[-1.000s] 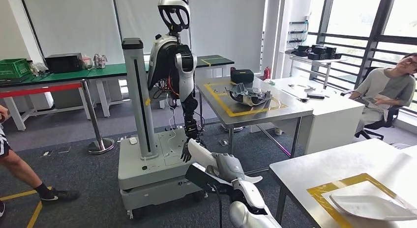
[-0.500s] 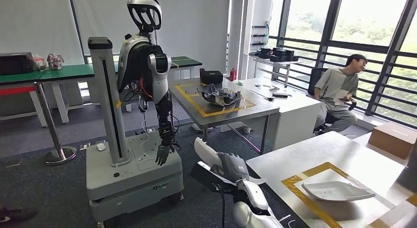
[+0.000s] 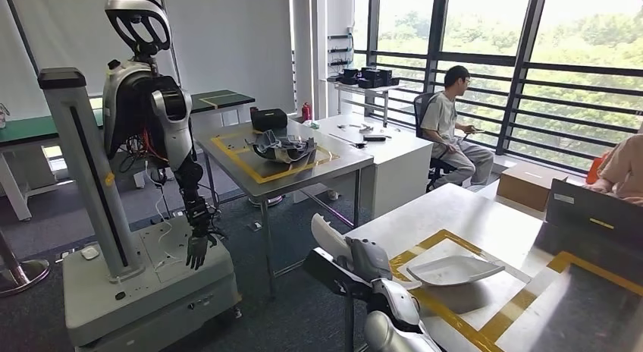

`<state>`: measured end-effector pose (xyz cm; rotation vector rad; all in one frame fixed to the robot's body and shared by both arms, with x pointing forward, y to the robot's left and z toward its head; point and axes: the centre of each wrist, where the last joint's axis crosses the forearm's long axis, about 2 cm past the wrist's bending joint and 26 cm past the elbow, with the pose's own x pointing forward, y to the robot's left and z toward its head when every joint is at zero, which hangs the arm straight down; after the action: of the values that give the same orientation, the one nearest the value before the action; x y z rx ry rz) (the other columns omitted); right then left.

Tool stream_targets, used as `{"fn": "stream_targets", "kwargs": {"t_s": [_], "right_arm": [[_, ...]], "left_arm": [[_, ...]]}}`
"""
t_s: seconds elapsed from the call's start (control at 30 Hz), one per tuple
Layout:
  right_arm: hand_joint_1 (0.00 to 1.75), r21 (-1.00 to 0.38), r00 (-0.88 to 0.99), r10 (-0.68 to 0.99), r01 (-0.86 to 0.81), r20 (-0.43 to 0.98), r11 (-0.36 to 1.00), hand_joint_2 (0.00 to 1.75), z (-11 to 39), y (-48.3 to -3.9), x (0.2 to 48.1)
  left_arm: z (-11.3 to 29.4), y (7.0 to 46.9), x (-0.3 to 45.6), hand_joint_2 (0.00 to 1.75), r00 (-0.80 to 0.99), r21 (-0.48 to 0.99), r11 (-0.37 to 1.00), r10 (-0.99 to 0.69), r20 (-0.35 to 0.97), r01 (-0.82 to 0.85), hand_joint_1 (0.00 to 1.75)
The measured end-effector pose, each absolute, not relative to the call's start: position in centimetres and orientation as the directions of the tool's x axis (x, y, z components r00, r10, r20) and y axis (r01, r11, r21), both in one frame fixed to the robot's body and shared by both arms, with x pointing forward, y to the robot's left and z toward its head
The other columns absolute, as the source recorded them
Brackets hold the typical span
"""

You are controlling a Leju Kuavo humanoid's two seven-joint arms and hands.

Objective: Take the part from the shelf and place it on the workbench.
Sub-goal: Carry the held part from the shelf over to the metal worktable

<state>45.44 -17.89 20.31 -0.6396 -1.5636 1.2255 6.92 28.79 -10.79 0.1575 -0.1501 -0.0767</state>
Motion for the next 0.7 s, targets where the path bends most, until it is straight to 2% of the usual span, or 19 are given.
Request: {"fn": "stream_targets", "kwargs": {"t_s": [0.7], "right_arm": [[1.75,-0.925,-0.301,0.875,-0.167,0.379,0.342,1.75,18.7,-20.7,45.3]], "left_arm": [[-10.7,28.8,7.6,1.75,0.986,0.166,0.982,-0.108,0.124,0.087,0.0]]}}
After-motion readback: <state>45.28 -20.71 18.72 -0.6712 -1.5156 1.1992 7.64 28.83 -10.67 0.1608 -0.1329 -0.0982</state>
